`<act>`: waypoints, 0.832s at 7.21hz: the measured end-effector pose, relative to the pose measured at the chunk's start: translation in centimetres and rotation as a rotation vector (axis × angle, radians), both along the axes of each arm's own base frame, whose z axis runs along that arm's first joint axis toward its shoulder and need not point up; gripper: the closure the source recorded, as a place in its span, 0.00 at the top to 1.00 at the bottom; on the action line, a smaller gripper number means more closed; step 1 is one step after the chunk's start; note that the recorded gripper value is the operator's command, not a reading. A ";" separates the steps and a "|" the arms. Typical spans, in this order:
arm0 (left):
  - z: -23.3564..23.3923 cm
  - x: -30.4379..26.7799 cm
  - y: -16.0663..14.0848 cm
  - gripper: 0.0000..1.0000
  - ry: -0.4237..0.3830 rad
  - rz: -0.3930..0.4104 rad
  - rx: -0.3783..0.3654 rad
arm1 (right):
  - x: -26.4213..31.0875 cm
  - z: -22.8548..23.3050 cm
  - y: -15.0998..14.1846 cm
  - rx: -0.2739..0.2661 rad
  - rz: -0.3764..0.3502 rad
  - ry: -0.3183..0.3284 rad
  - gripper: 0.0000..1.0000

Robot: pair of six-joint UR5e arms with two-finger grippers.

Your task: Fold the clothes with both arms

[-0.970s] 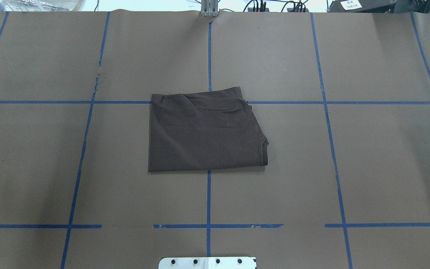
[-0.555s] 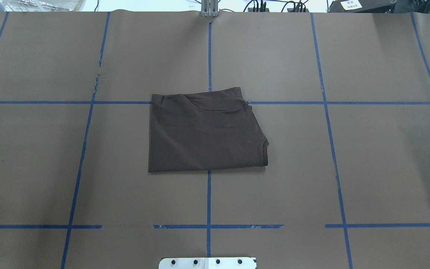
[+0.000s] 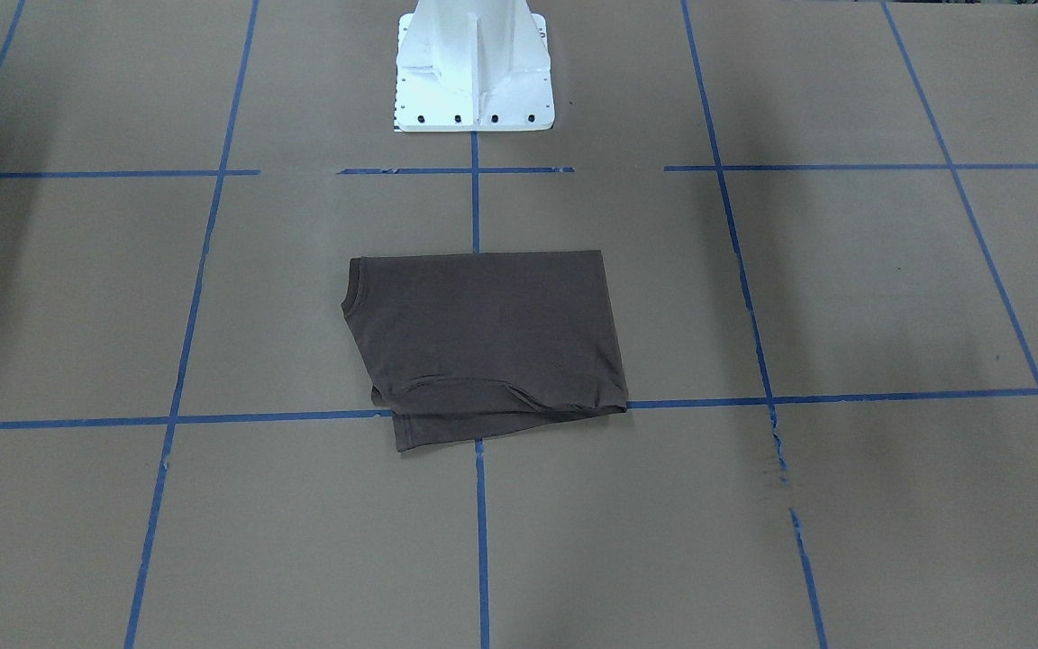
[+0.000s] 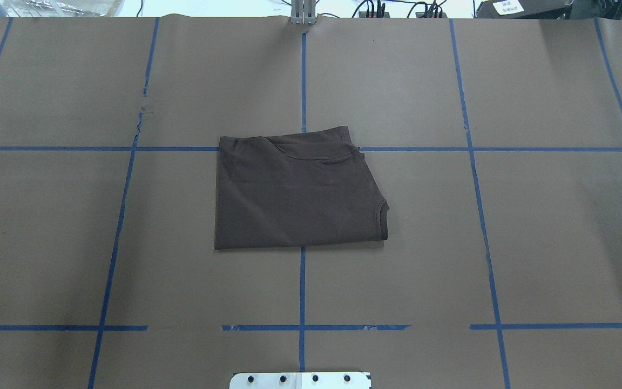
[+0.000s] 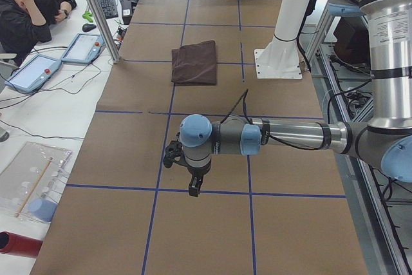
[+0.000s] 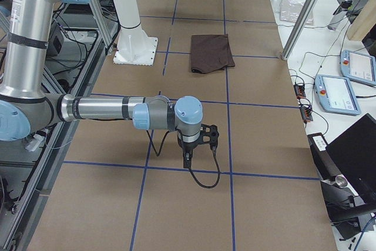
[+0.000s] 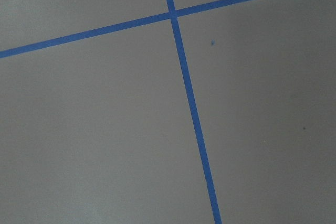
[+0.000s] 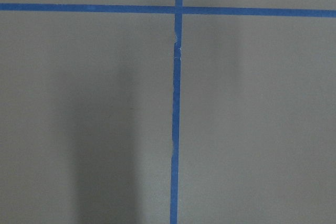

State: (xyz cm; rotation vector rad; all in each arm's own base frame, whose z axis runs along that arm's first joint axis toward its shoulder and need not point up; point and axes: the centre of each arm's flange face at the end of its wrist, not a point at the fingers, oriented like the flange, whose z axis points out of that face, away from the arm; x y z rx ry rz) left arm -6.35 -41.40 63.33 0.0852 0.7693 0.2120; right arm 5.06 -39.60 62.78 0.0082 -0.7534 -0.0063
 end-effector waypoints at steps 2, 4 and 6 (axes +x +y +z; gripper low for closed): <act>-0.4 0.1 0.1 1.00 -0.001 0.000 0.004 | 0.0 -0.1 0.0 0.002 -0.002 -0.002 1.00; -1.1 0.2 -0.6 1.00 -0.006 0.003 0.039 | 0.0 -0.2 -0.1 0.004 -0.002 -0.002 1.00; -1.4 0.2 -1.2 1.00 -0.004 0.004 0.108 | 0.0 -0.1 -0.1 0.004 -0.001 -0.002 1.00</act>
